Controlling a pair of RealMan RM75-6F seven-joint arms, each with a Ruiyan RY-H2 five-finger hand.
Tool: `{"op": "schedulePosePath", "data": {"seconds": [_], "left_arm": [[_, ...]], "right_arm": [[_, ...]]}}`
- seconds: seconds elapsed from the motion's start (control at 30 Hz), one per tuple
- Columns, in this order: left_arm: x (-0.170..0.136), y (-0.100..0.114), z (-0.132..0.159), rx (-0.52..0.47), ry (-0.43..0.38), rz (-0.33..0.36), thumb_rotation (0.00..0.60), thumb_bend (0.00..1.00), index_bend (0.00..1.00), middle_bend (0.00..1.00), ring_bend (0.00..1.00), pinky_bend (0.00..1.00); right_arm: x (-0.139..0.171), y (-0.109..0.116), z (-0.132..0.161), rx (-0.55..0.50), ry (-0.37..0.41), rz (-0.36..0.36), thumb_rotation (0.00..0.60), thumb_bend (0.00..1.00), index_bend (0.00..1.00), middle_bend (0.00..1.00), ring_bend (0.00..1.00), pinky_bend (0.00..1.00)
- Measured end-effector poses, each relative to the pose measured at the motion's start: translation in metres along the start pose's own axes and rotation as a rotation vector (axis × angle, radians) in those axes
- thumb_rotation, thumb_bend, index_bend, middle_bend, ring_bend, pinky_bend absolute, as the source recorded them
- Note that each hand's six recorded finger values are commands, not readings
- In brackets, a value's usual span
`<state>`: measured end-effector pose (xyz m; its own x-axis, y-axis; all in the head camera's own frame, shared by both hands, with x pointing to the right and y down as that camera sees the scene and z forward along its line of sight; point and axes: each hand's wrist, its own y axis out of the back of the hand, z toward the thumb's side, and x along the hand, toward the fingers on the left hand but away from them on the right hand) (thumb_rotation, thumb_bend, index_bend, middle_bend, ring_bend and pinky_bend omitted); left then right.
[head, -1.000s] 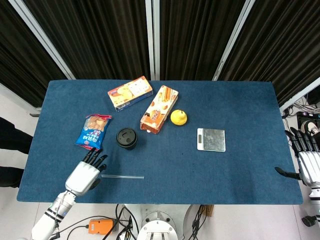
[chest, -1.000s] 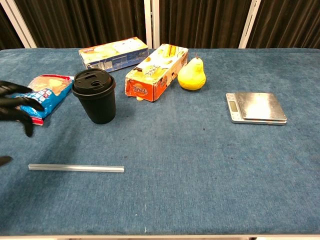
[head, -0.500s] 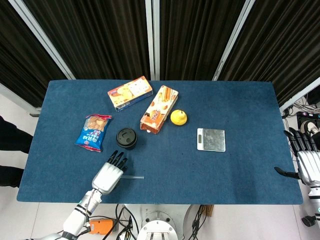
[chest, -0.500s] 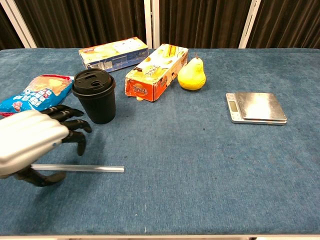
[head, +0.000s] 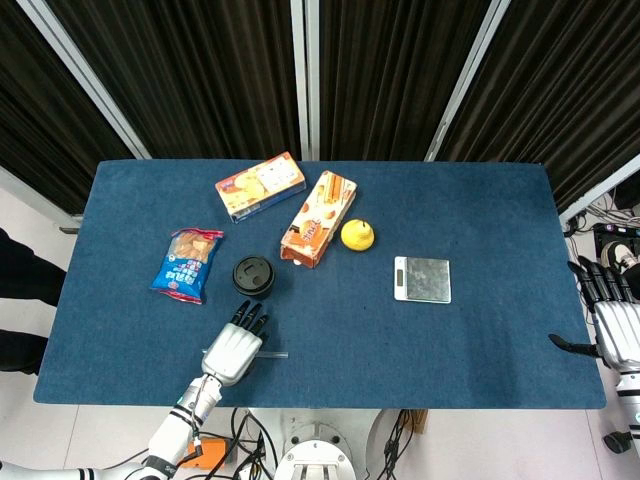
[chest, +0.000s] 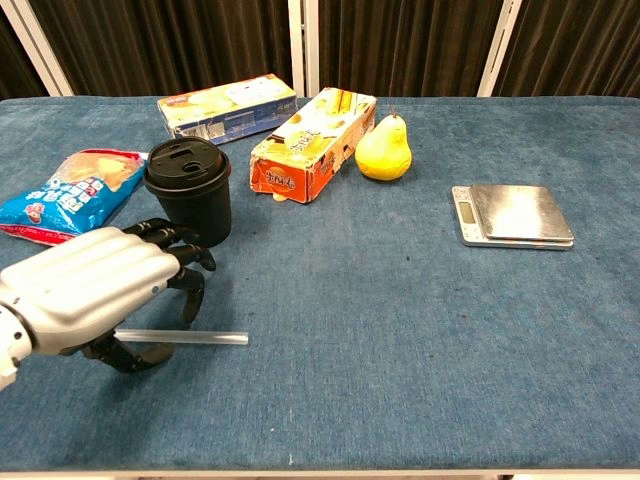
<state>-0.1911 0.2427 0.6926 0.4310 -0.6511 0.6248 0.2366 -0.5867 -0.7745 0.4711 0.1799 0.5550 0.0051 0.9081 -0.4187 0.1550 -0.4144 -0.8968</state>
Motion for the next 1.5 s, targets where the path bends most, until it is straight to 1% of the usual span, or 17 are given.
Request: {"op": "schedulePosePath", "data": {"seconds": [0.13,0.4,0.47,0.6,0.7,0.8,1.0,1.1,1.2,1.23,1.3,1.33,1.4,1.43,1.5], "left_arm": [[0.001,-0.005,0.000,-0.005,0.007,-0.021,0.600,0.30,0.49,0.17,0.01,0.00],[0.002,-0.009,0.000,-0.036,0.014,-0.030,0.600,0.40,0.60,0.22,0.02,0.00],[0.001,-0.007,-0.001,-0.053,0.017,-0.019,0.600,0.41,0.61,0.22,0.03,0.00],[-0.003,-0.001,-0.006,-0.089,0.025,0.006,0.600,0.41,0.62,0.23,0.03,0.00],[-0.009,0.009,-0.014,-0.137,0.040,0.039,0.600,0.41,0.62,0.23,0.03,0.00],[-0.018,0.023,-0.028,-0.207,0.065,0.087,0.600,0.41,0.62,0.23,0.03,0.00],[-0.035,0.061,-0.064,-0.391,0.120,0.223,0.600,0.41,0.62,0.23,0.03,0.00],[-0.039,0.079,-0.080,-0.523,0.131,0.292,0.600,0.42,0.62,0.23,0.03,0.00],[-0.038,0.099,-0.094,-0.682,0.128,0.366,0.600,0.42,0.62,0.23,0.02,0.00],[-0.037,0.107,-0.099,-0.751,0.123,0.398,0.600,0.42,0.62,0.23,0.01,0.00],[-0.033,0.119,-0.106,-0.860,0.111,0.444,0.600,0.42,0.62,0.23,0.00,0.00],[-0.030,0.126,-0.110,-0.934,0.101,0.472,0.600,0.42,0.62,0.23,0.00,0.00],[-0.024,0.136,-0.115,-1.048,0.083,0.506,0.600,0.42,0.62,0.22,0.00,0.00],[-0.019,0.141,-0.117,-1.126,0.071,0.521,0.600,0.42,0.62,0.22,0.00,0.00],[-0.010,0.146,-0.120,-1.243,0.052,0.533,0.600,0.42,0.62,0.22,0.00,0.00]], "right_arm": [[0.000,-0.001,-0.001,-0.002,-0.002,0.002,0.600,0.11,0.00,0.05,0.00,0.02],[0.000,-0.003,-0.002,-0.003,-0.005,0.008,0.600,0.11,0.00,0.05,0.00,0.02],[0.000,-0.004,-0.002,-0.004,-0.008,0.011,0.600,0.11,0.00,0.05,0.00,0.02],[0.000,-0.006,-0.003,-0.006,-0.012,0.022,0.600,0.11,0.00,0.05,0.00,0.02],[0.000,-0.011,-0.004,-0.006,-0.015,0.040,0.600,0.11,0.00,0.05,0.00,0.02],[0.000,-0.019,-0.003,-0.001,-0.013,0.073,0.600,0.11,0.00,0.05,0.00,0.02],[0.000,-0.039,0.002,0.012,0.000,0.149,0.600,0.11,0.00,0.05,0.00,0.02],[0.000,-0.047,0.004,0.017,0.005,0.174,0.600,0.11,0.00,0.05,0.00,0.02],[0.000,-0.049,0.006,0.029,0.012,0.177,0.600,0.11,0.00,0.05,0.00,0.02],[0.000,-0.050,0.007,0.032,0.014,0.177,0.600,0.11,0.00,0.05,0.00,0.02],[0.001,-0.049,0.009,0.034,0.017,0.175,0.600,0.11,0.00,0.05,0.00,0.02],[0.001,-0.048,0.010,0.035,0.018,0.173,0.600,0.11,0.00,0.05,0.00,0.02],[0.002,-0.047,0.010,0.038,0.017,0.171,0.600,0.11,0.00,0.05,0.00,0.02],[0.002,-0.047,0.010,0.039,0.016,0.171,0.600,0.11,0.00,0.05,0.00,0.02],[0.003,-0.046,0.010,0.040,0.013,0.171,0.600,0.11,0.00,0.05,0.00,0.02]]}}
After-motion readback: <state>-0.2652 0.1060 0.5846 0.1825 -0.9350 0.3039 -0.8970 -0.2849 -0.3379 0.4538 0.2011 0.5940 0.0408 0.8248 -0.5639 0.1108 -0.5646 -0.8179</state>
